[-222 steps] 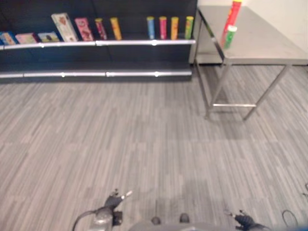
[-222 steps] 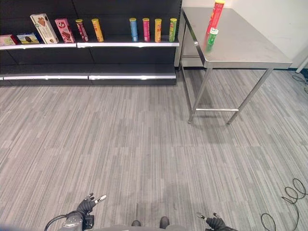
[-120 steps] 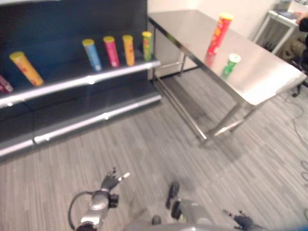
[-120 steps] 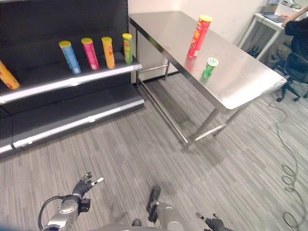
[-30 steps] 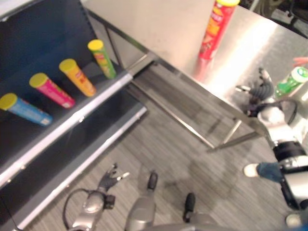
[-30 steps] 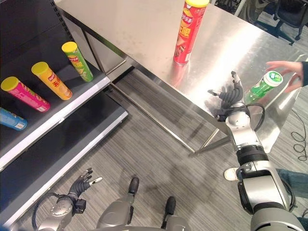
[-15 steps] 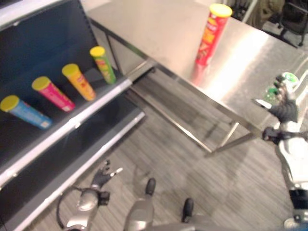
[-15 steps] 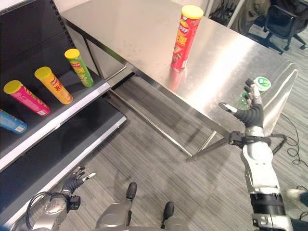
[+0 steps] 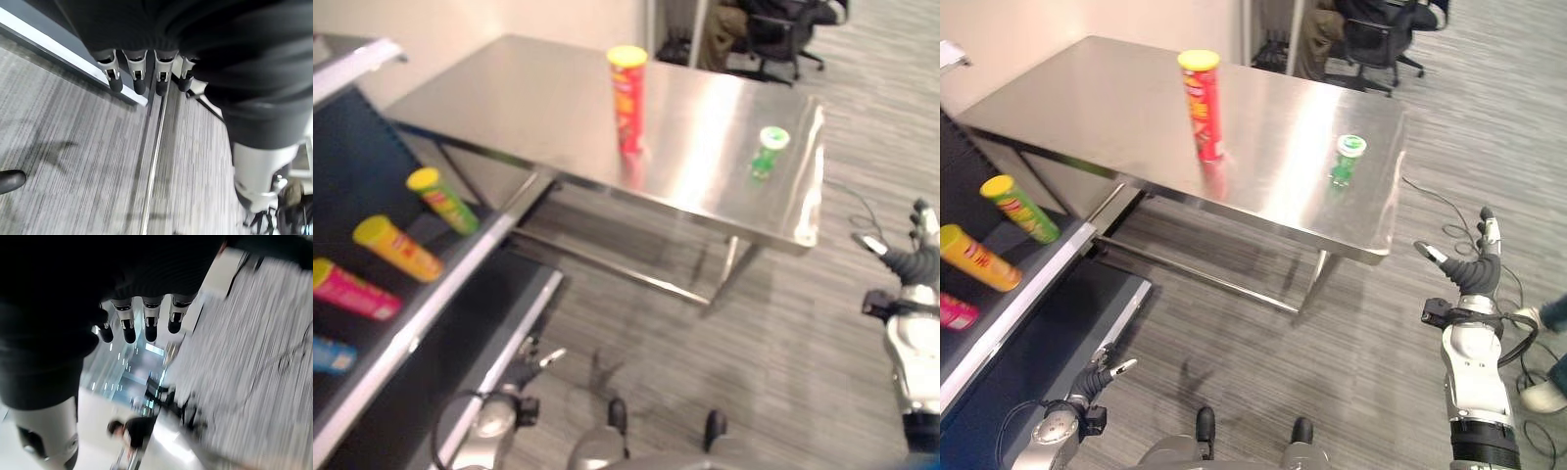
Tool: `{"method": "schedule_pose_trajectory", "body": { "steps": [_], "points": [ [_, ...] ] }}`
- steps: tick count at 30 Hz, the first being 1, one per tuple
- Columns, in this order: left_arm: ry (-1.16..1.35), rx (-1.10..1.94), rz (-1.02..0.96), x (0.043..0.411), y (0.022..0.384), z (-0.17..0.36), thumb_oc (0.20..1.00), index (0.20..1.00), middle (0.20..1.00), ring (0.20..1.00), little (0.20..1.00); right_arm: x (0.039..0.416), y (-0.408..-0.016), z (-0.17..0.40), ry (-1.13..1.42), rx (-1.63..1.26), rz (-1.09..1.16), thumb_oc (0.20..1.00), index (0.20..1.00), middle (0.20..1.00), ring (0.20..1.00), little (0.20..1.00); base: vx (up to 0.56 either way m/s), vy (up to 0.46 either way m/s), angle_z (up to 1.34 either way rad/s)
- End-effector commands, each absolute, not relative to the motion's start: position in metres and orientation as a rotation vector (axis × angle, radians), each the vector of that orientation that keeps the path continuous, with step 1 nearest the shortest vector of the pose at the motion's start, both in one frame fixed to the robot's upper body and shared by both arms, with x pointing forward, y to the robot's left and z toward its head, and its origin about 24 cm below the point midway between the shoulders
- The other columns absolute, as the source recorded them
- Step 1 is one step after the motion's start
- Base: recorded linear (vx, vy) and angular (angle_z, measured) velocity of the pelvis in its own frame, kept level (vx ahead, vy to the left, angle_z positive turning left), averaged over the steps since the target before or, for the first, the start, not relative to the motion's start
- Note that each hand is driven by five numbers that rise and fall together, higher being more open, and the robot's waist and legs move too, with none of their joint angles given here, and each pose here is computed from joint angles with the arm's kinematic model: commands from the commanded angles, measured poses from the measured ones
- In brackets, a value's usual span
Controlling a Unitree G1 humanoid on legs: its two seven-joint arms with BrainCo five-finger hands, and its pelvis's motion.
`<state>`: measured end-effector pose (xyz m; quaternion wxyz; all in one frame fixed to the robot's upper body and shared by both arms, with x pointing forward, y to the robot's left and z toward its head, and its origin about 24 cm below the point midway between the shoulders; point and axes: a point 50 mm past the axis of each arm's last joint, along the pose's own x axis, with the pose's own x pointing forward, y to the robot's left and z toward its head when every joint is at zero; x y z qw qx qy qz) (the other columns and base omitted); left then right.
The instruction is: Put the goods on the table back onto the shelves and tidy them up.
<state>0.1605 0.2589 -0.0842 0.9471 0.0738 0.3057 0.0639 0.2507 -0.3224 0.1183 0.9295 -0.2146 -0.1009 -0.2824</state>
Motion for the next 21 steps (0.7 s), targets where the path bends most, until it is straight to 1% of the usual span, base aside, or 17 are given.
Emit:
{"method": "schedule_pose_trajectory", "body": {
  "steps": [1,4,7,11,13,14,16,18,21],
  "points": [
    [0.510,0.210,0.108,0.181,0.263,-0.064,1.000,1.000,1.000,1.000,1.000,0.267,-0.321,0.172,-0.426,-0.495,-0.602,1.000,1.000,1.000,1.000,1.000,0.32,-0.273,-0.66],
    [0.475,0.234,0.072,0.189,0.262,-0.056,1.000,1.000,1.000,1.000,1.000,0.265,-0.321,0.180,-0.458,-0.511,-0.611,1.000,1.000,1.000,1.000,1.000,0.24,-0.220,0.15],
    [0.456,0.255,0.039,0.198,0.259,-0.051,1.000,1.000,1.000,1.000,1.000,0.253,-0.328,0.206,-0.567,-0.526,-0.646,1.000,1.000,1.000,1.000,1.000,0.24,-0.315,0.51],
    [0.443,0.228,0.008,0.203,0.249,-0.050,1.000,1.000,1.000,1.000,1.000,0.244,-0.331,0.229,-0.659,-0.527,-0.652,1.000,1.000,1.000,1.000,1.000,0.14,-0.202,0.95],
    [0.446,0.222,-0.004,0.202,0.246,-0.051,1.000,1.000,1.000,1.000,1.000,0.242,-0.331,0.232,-0.671,-0.526,-0.653,1.000,1.000,1.000,1.000,1.000,0.11,-0.031,0.68],
    [0.469,0.235,-0.014,0.201,0.245,-0.055,1.000,1.000,1.000,1.000,1.000,0.243,-0.334,0.233,-0.683,-0.532,-0.687,1.000,1.000,1.000,1.000,1.000,0.14,-0.022,0.41],
    [0.457,0.227,-0.021,0.201,0.244,-0.053,1.000,1.000,1.000,1.000,1.000,0.245,-0.331,0.233,-0.673,-0.541,-0.664,1.000,1.000,1.000,1.000,1.000,0.10,0.046,0.40],
    [0.473,0.222,-0.025,0.198,0.245,-0.056,1.000,1.000,1.000,1.000,1.000,0.243,-0.323,0.232,-0.701,-0.502,-0.622,1.000,1.000,1.000,1.000,1.000,0.14,0.110,-0.15],
    [0.522,0.249,-0.017,0.190,0.250,-0.065,1.000,1.000,1.000,1.000,1.000,0.244,-0.325,0.223,-0.667,-0.491,-0.630,1.000,1.000,1.000,1.000,1.000,0.14,0.196,-0.47]
  ]
}}
